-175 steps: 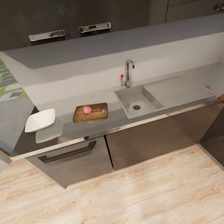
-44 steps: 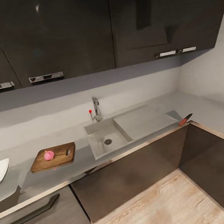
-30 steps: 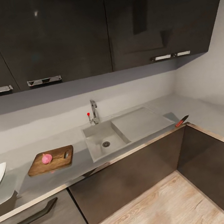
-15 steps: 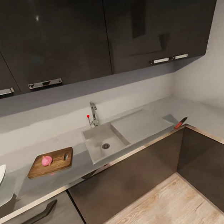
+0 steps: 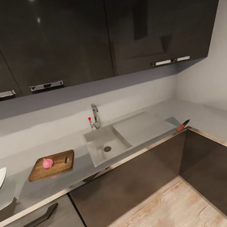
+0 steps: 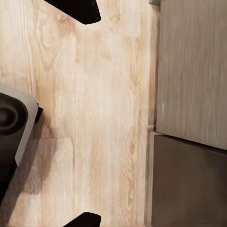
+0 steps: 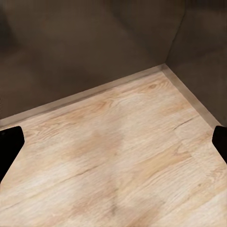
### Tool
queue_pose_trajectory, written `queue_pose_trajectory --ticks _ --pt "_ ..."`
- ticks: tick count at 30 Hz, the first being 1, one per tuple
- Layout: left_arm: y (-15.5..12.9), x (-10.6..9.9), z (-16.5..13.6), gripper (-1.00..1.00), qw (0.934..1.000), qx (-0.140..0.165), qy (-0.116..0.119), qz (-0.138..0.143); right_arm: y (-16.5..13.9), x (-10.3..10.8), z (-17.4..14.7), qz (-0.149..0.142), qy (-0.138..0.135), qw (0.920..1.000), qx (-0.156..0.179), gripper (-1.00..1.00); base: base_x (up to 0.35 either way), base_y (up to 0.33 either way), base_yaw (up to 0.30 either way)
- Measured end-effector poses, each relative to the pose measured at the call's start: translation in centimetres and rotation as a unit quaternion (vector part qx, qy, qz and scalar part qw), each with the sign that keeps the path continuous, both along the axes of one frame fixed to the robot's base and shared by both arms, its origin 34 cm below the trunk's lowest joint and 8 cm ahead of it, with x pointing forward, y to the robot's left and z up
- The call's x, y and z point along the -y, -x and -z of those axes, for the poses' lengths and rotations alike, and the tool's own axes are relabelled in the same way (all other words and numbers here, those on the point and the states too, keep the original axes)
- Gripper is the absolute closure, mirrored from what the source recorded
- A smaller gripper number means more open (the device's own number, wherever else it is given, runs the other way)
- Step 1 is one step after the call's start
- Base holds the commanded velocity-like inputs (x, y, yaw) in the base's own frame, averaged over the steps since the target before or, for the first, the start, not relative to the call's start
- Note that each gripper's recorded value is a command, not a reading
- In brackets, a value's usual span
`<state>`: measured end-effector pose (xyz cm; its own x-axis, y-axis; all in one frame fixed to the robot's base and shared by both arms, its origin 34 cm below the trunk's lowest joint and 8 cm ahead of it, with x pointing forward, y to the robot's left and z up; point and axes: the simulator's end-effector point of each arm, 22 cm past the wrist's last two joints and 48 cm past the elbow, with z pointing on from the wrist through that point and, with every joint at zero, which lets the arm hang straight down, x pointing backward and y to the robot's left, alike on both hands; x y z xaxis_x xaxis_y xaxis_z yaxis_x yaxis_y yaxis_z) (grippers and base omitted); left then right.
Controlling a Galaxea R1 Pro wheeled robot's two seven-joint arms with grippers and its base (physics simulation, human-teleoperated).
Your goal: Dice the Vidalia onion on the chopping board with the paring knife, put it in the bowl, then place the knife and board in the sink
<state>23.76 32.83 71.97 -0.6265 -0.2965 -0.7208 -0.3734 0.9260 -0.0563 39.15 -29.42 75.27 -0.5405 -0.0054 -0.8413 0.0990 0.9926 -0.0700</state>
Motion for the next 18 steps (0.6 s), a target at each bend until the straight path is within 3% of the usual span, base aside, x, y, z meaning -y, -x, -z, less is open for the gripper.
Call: queue_pose_trajectory --ticks 18 --pt "0.0 1.0 0.2 -1.00 0.9999 0.001 0.001 0.014 -0.3 0.1 -0.3 0.000 0.001 1.0000 0.007 -1.00 0.000 0.000 0.000"
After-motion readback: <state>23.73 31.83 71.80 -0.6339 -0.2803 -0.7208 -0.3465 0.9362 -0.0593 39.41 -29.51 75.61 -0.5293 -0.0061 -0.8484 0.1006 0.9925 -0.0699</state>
